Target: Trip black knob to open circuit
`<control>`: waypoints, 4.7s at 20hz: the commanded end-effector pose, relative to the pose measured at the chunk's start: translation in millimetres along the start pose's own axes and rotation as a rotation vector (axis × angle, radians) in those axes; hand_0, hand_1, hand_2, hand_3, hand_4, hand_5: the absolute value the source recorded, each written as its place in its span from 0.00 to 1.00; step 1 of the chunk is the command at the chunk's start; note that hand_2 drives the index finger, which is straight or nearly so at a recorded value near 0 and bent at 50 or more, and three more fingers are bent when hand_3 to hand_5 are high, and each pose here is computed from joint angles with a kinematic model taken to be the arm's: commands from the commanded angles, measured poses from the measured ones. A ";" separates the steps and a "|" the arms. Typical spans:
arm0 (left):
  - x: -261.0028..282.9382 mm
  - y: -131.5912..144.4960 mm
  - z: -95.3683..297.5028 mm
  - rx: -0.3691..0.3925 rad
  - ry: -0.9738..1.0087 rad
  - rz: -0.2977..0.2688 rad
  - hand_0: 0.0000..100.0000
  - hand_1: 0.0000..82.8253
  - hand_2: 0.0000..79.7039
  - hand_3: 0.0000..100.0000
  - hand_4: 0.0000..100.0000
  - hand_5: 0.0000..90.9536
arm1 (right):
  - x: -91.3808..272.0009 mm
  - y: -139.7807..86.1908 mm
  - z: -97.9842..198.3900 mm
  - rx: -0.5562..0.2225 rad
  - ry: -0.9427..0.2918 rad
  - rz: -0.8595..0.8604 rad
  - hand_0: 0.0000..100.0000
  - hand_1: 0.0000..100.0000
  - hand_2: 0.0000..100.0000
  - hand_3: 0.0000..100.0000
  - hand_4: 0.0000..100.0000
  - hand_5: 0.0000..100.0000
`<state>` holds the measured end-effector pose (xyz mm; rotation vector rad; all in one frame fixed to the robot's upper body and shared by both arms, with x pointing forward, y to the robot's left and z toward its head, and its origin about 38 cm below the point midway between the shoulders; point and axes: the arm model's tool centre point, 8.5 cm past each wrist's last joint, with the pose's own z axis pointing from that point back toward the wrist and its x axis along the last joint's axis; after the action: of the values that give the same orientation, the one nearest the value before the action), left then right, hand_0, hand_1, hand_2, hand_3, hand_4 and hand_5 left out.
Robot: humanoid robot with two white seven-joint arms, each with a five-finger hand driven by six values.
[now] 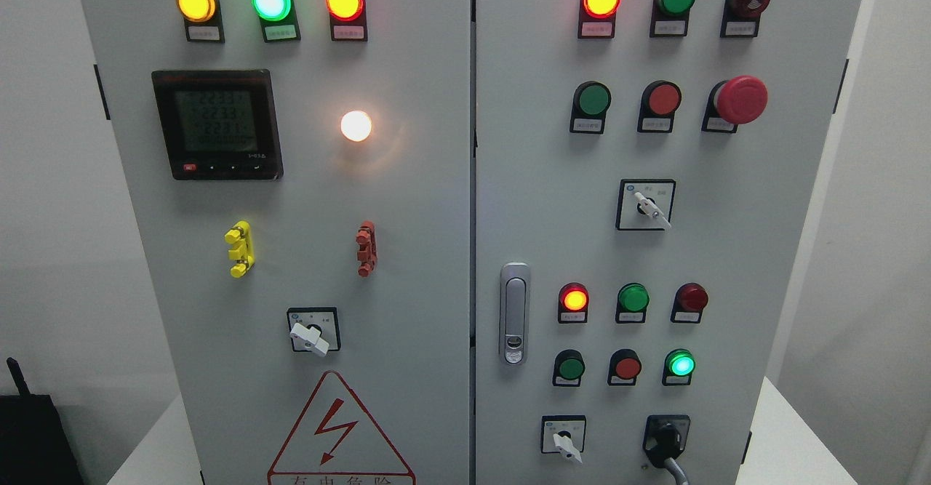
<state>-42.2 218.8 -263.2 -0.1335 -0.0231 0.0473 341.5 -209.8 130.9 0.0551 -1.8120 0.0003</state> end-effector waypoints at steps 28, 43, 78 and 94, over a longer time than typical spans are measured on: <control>-0.4 -0.1 0.0 -0.001 0.005 -0.022 0.12 0.47 0.00 0.00 0.00 0.00 | -1.8 -25.3 0.4 -0.027 0.013 0.048 0.00 0.00 0.00 0.97 0.89 0.90; -0.4 -0.1 0.0 -0.001 0.005 -0.022 0.12 0.47 0.00 0.00 0.00 0.00 | -3.3 -26.4 0.6 -0.029 0.017 0.050 0.00 0.00 0.00 0.97 0.89 0.90; -0.2 -0.1 0.0 -0.001 0.004 -0.023 0.12 0.47 0.00 0.00 0.00 0.00 | 9.0 -1.8 80.4 -0.047 -0.061 -0.060 0.00 0.00 0.00 0.18 0.09 0.16; -0.3 -0.1 0.0 -0.001 0.004 -0.023 0.12 0.47 0.00 0.00 0.00 0.00 | -19.0 0.3 88.0 -0.027 0.012 -0.056 0.00 0.00 0.00 0.00 0.00 0.00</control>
<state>-42.2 218.8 -263.2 -0.1335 -0.0227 0.0474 260.9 -213.5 105.1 0.0849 -1.8356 -0.0519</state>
